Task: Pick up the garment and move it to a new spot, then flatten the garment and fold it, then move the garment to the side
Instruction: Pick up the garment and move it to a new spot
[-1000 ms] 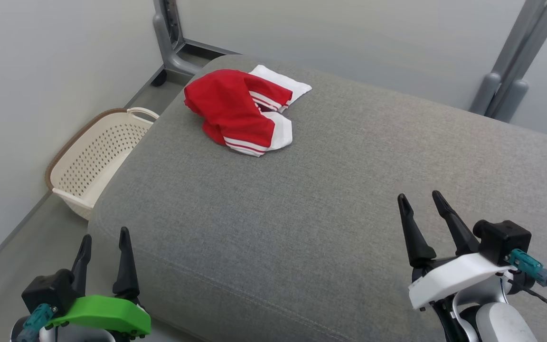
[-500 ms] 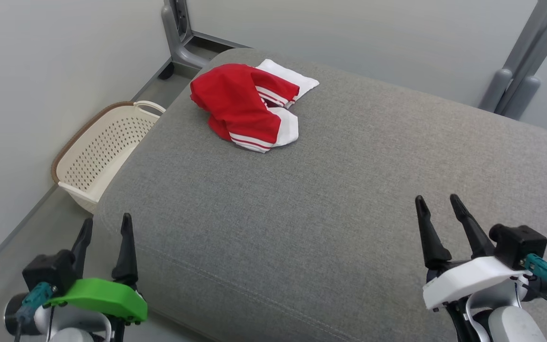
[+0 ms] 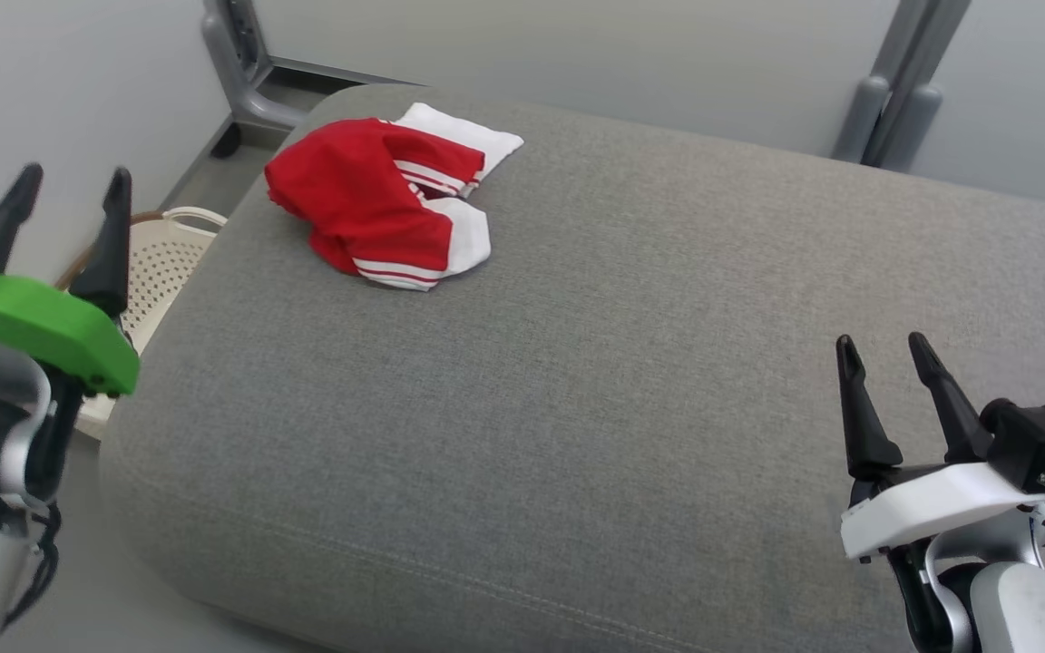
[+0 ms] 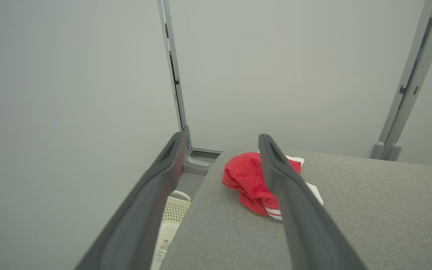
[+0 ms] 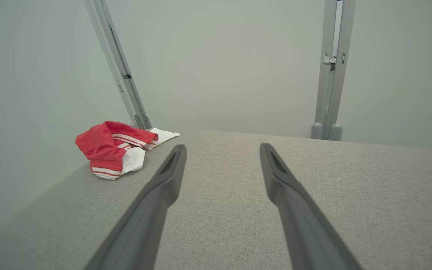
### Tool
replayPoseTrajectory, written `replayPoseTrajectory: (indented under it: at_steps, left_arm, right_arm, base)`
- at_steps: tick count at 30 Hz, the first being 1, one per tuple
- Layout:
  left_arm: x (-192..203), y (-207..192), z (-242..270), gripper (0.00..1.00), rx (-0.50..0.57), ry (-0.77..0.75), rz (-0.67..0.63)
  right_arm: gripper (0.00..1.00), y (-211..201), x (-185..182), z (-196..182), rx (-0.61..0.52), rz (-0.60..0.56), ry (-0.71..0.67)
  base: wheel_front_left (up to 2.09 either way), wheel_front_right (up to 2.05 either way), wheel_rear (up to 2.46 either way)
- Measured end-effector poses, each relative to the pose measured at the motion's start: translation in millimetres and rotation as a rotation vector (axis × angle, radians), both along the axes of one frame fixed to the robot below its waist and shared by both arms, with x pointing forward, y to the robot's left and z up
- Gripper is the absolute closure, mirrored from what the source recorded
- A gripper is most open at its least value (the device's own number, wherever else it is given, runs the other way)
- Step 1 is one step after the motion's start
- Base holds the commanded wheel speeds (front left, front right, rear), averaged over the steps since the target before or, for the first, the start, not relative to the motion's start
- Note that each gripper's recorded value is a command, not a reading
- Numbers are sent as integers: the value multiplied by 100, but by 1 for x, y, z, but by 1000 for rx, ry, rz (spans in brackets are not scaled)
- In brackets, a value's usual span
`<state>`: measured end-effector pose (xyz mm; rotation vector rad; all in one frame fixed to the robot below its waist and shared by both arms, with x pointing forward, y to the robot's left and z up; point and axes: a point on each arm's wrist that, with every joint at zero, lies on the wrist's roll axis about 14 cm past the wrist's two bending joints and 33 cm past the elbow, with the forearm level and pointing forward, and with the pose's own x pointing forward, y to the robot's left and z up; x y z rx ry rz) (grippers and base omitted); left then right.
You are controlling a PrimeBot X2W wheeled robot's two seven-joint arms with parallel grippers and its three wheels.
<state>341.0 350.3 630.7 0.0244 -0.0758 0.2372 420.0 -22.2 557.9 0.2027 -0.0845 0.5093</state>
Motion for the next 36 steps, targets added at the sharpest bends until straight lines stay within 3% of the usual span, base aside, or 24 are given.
replayPoseTrajectory:
  at_steps: [7, 17, 24, 27, 36]
  left_arm:
    - [56, 8, 18, 0, 12, 110, -52]
    - [144, 6, -33, 0, -62, 396, -91]
    - [201, -12, -86, 0, -101, 510, -119]
    - [221, -23, -131, 0, -122, 598, -132]
    - [236, -36, -221, 0, -121, 767, -127]
  right_arm:
    - [0, -27, 15, 8, -18, -81, -29]
    - [0, -78, 41, 1, -46, -225, -30]
    - [0, -121, 52, -23, -87, -334, 14]
    - [0, -140, 54, -44, -119, -377, 62]
    - [0, -160, 58, -84, -175, -420, 148]
  base:
    - [0, 0, 0]
    - [0, 0, 0]
    - [0, 0, 0]
    - [0, 0, 0]
    - [0, 0, 0]
